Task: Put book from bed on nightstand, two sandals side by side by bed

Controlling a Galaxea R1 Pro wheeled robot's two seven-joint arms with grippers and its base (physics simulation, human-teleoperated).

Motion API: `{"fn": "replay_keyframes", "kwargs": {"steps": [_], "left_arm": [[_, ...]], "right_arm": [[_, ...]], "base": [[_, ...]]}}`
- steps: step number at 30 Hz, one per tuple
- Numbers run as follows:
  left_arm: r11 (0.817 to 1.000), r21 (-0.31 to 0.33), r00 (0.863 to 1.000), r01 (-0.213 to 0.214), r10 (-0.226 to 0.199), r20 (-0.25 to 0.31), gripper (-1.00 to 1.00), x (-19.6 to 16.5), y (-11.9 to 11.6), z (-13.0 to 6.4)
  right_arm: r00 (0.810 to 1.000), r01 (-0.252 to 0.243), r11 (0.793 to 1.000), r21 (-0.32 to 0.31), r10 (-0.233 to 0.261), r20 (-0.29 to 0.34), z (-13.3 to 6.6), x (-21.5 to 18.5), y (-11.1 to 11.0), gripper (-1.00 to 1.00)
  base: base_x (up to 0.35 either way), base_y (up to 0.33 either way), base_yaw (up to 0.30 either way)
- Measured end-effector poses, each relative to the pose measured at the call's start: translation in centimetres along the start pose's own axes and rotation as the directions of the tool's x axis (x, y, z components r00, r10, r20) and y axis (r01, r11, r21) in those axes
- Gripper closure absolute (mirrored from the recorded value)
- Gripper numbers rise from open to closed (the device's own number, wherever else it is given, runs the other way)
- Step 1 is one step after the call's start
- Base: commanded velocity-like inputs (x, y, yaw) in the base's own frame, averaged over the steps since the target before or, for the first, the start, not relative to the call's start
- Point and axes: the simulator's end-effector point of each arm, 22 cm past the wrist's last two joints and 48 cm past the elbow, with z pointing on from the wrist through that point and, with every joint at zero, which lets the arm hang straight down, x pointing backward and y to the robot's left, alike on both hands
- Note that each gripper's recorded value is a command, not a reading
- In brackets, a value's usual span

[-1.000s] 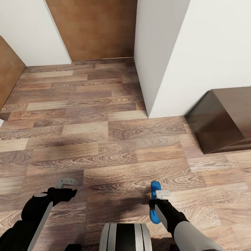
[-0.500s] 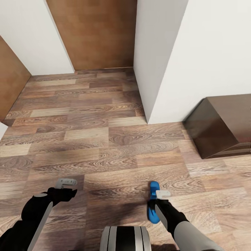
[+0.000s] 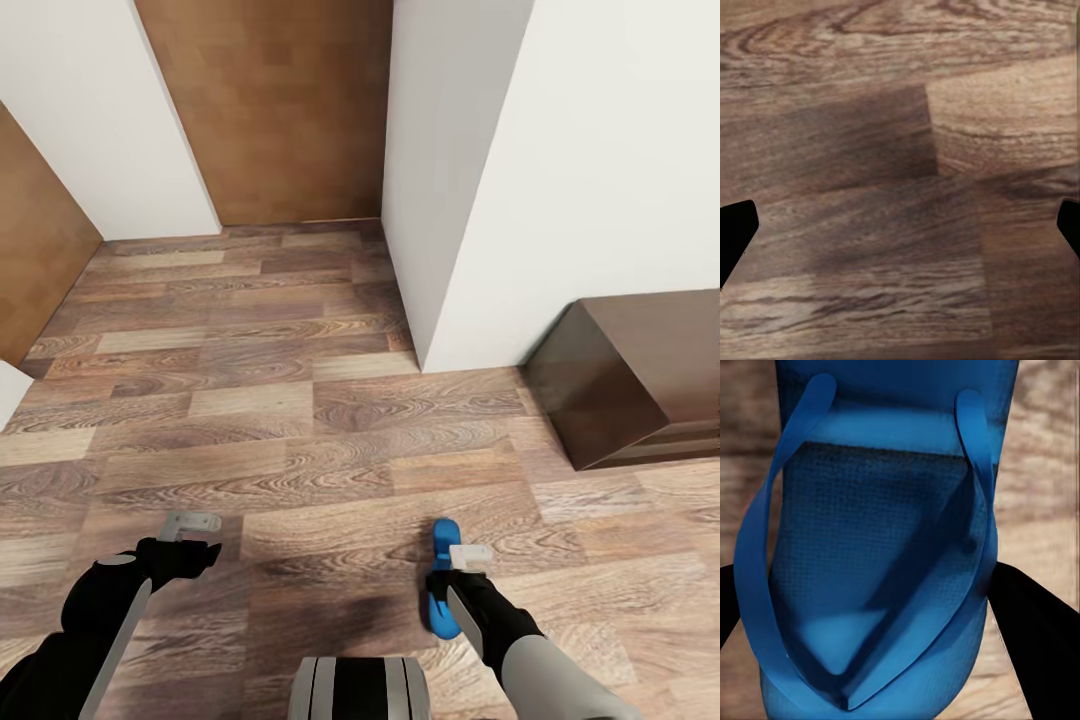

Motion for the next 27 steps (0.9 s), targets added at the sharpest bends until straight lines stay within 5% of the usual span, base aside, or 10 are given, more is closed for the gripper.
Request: {"fn": "replay_keyframes", "kwargs": {"steps": [27], "left_arm": [[1.0,-0.009,0.994,0.009,-0.008,0.109,-1.0,-3.9,0.7,-4.2]], "right_arm": [[0.99,-0.022,1.0,0.006,0.021,0.14,-4.1,-5.3,-1.2,1.0]], "base": [[0.0,0.0,0.0]]}}
